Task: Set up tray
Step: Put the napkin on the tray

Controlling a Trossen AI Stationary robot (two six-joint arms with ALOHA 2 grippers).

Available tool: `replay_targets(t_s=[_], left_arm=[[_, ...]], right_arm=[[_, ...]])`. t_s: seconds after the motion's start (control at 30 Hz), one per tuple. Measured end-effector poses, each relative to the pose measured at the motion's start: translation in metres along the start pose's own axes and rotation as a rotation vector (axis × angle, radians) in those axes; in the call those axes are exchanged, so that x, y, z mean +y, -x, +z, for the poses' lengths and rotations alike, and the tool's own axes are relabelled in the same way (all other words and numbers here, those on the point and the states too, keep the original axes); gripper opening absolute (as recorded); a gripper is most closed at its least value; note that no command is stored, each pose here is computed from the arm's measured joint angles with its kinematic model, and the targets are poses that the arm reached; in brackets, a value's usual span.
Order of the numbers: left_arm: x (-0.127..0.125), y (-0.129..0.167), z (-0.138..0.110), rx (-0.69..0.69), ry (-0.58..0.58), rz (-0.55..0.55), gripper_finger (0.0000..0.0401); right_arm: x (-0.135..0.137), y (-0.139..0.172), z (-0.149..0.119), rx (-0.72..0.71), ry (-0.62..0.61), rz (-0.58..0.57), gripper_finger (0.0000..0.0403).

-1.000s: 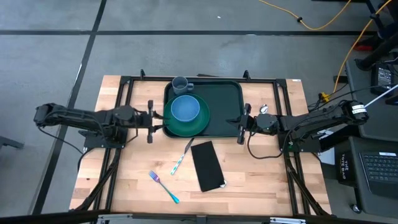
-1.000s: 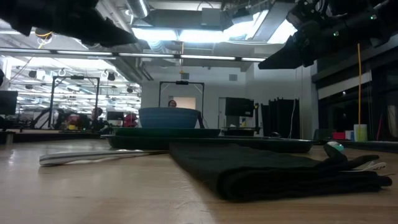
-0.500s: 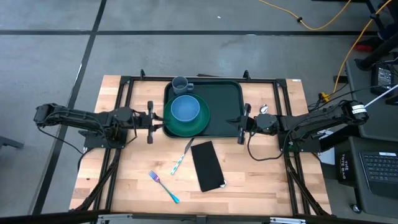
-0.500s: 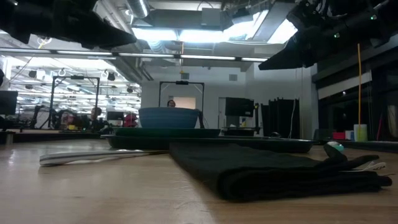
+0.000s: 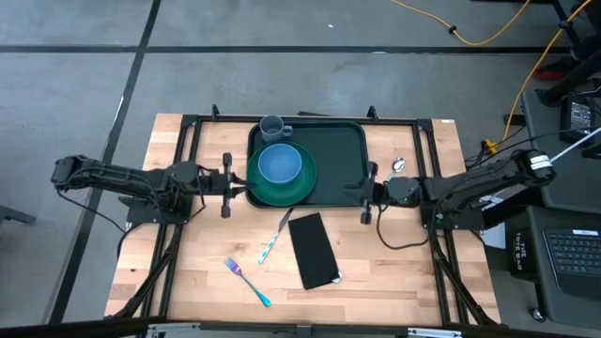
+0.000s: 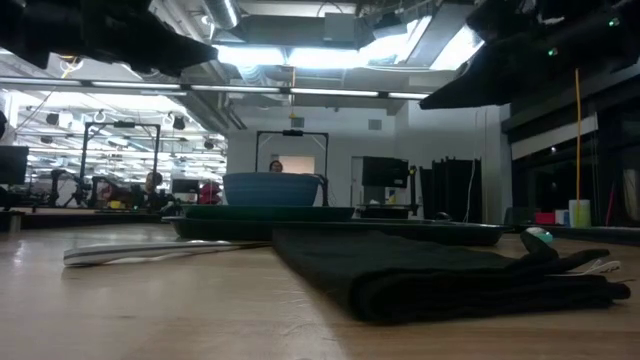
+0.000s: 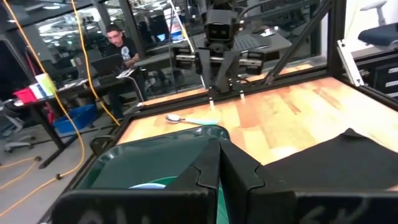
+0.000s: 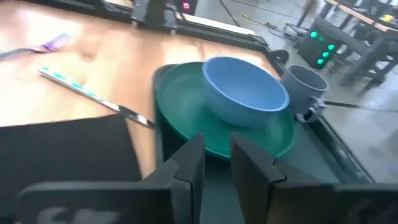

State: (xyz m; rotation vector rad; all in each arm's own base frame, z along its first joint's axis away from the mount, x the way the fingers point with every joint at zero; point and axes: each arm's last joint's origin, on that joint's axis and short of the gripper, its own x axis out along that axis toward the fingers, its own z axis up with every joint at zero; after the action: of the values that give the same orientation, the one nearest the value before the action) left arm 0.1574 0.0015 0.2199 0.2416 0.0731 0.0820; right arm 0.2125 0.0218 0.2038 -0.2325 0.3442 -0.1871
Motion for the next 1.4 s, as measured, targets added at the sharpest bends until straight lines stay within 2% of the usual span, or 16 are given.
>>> replay_targets(t_s=[0.27,0.47,0.6,0.83,1.07,1.4], left_arm=[[-0.004,0.000,0.001,0.001,0.111,-0.021,0.0003],[-0.003,0.000,0.001,0.002,0.128,-0.004,0.0007],[-0.003,0.000,0.001,0.002,0.128,-0.002,0.0007],[-0.003,0.000,0.001,0.002,0.144,-0.002,0.0006],[-0.003,0.000,0.001,0.003,0.146,-0.002,0.0006],[-0.003,0.000,0.001,0.003,0.146,-0.002,0.0005]], right_arm=[[0.029,0.003,0.027,0.145,0.006,0.095,0.0084],[0.069,-0.011,0.040,0.293,0.122,0.191,0.0084],[0.098,-0.018,0.053,0.371,0.148,0.236,0.0084],[0.153,-0.027,0.073,0.465,0.186,0.279,0.0084],[0.208,-0.021,0.089,0.545,0.216,0.282,0.0084],[0.268,-0.010,0.101,0.633,0.247,0.287,0.0084]])
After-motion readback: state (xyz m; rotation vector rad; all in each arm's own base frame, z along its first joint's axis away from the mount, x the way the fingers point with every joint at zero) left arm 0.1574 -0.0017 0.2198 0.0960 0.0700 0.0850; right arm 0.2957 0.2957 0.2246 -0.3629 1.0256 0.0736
